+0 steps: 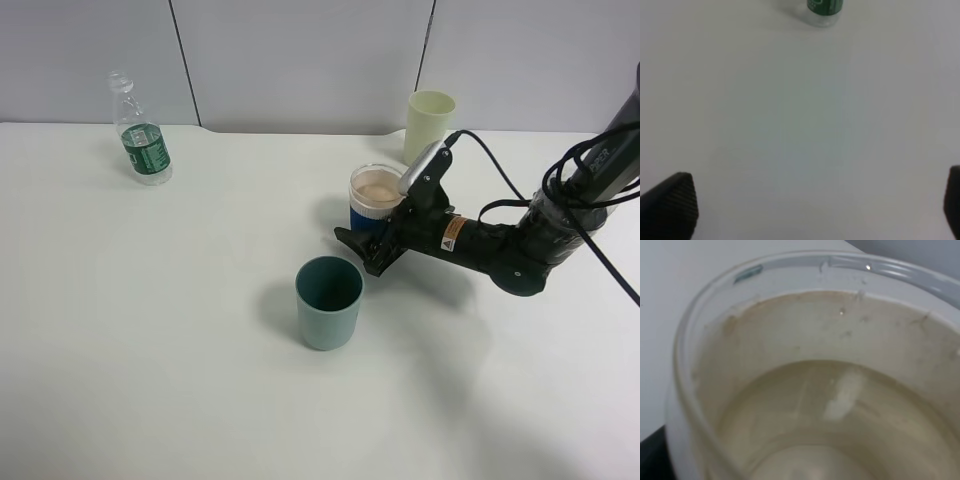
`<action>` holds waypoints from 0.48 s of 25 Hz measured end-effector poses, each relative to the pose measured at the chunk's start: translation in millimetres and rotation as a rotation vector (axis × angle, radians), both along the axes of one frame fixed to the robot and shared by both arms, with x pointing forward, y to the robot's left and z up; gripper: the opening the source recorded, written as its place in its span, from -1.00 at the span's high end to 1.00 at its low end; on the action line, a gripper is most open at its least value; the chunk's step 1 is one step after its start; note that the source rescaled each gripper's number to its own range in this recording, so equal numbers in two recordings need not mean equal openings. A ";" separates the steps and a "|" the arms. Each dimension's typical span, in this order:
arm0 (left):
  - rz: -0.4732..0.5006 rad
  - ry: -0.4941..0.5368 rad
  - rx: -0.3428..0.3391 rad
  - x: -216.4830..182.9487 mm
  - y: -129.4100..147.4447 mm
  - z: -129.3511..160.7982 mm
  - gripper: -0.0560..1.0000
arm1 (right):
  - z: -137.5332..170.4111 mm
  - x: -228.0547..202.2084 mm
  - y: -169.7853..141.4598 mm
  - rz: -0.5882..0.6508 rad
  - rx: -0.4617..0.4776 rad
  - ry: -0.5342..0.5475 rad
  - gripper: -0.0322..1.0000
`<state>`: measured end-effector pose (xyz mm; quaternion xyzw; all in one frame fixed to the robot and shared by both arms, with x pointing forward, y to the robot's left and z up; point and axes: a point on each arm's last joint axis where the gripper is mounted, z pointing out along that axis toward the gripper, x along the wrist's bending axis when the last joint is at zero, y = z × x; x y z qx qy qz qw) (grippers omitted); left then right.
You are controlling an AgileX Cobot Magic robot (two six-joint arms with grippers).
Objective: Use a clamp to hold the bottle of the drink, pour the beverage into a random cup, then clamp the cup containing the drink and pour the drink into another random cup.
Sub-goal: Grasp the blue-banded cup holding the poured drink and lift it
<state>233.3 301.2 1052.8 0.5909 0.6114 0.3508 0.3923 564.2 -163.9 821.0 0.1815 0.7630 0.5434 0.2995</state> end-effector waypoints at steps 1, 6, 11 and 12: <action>0.000 0.000 0.000 0.0 0.0 0.0 -1.00 | 0.1 0.1 -0.3 -0.001 0.001 -0.001 0.24; 0.000 0.000 0.000 0.0 0.0 0.0 -1.00 | 0.2 -0.8 0.7 0.018 0.000 -0.002 0.75; 0.000 0.000 0.000 0.0 0.0 0.0 -1.00 | 0.2 -1.3 1.1 0.019 0.020 0.020 0.75; 0.000 0.000 0.000 0.0 0.0 0.0 -1.00 | 0.2 -1.3 1.1 0.015 0.030 0.032 0.75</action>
